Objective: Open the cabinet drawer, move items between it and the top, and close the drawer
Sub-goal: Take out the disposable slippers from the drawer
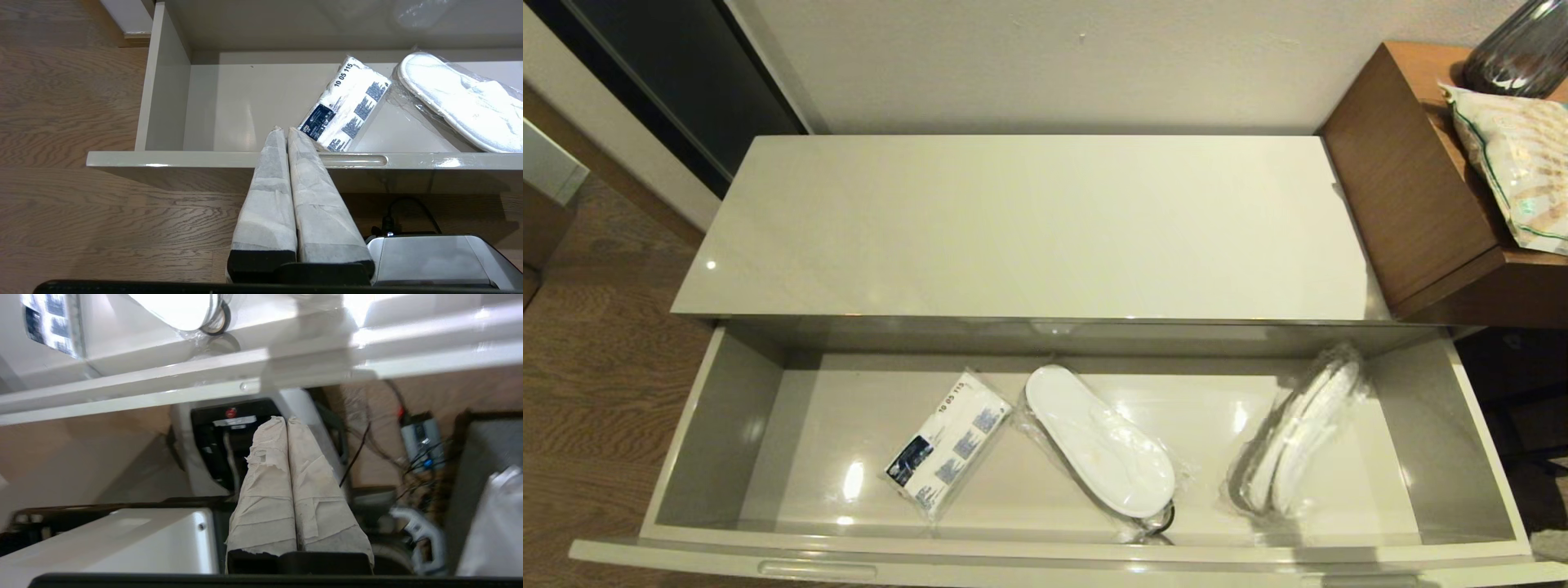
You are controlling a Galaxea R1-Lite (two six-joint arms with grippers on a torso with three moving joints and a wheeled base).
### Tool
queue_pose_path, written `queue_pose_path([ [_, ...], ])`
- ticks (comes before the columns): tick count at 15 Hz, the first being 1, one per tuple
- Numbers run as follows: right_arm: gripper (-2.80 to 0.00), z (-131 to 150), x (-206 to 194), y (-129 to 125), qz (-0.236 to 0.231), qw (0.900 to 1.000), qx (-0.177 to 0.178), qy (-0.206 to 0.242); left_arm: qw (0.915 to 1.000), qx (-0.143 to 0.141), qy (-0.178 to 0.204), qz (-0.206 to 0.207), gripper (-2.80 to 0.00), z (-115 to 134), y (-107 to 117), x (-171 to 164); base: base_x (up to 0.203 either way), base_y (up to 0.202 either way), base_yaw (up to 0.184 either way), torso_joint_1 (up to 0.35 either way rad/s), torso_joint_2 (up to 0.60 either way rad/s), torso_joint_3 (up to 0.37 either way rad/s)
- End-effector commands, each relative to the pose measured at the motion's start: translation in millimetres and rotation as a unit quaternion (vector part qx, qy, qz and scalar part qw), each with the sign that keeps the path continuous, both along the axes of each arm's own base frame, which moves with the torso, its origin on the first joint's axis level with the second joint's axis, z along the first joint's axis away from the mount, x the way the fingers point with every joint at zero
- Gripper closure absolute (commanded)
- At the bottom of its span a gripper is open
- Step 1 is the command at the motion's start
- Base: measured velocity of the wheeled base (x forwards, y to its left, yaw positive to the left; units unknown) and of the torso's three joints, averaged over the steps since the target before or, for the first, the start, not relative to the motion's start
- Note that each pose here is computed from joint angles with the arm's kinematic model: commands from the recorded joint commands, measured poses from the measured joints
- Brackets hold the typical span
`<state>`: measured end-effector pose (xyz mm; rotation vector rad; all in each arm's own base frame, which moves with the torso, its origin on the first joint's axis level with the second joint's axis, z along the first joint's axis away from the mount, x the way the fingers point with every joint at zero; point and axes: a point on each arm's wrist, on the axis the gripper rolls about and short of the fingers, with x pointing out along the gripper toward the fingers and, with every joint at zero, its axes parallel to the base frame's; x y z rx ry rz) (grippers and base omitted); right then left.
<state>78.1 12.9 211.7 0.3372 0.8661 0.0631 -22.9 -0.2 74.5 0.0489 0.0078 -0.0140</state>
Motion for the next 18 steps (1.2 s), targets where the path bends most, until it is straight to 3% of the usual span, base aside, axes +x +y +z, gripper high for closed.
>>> queue_pose_path([
  [1,0.00,-7,17,2,0.007,1.000,-0.010,0.021,1.0000,0.000,0.001,0.000,0.00,0,0,0,0.000,0.000,0.000,0.000,0.00,0.000],
  [9,0.00,-44,116,14,-0.016,0.998,-0.033,0.043,1.0000,0.000,0.001,0.000,0.00,0,0,0,0.000,0.000,0.000,0.000,0.00,0.000],
  [10,-2.80,-52,126,15,-0.029,0.998,-0.028,0.052,1.0000,0.000,0.001,0.000,0.00,0,0,0,0.000,0.000,0.000,0.000,0.00,0.000],
  [13,-2.80,-77,154,16,-0.067,0.994,-0.009,0.082,1.0000,-0.001,0.001,0.000,0.00,0,0,0,0.000,0.000,0.000,0.000,0.00,0.000],
  [16,-2.80,-102,190,4,-0.099,0.994,-0.015,0.052,1.0000,0.000,0.001,0.000,0.00,0,0,0,0.000,0.000,0.000,0.000,0.00,0.000],
  [18,-2.80,-104,193,0,-0.119,0.992,-0.033,0.041,1.0000,0.000,0.001,0.000,0.00,0,0,0,0.000,0.000,0.000,0.000,0.00,0.000],
])
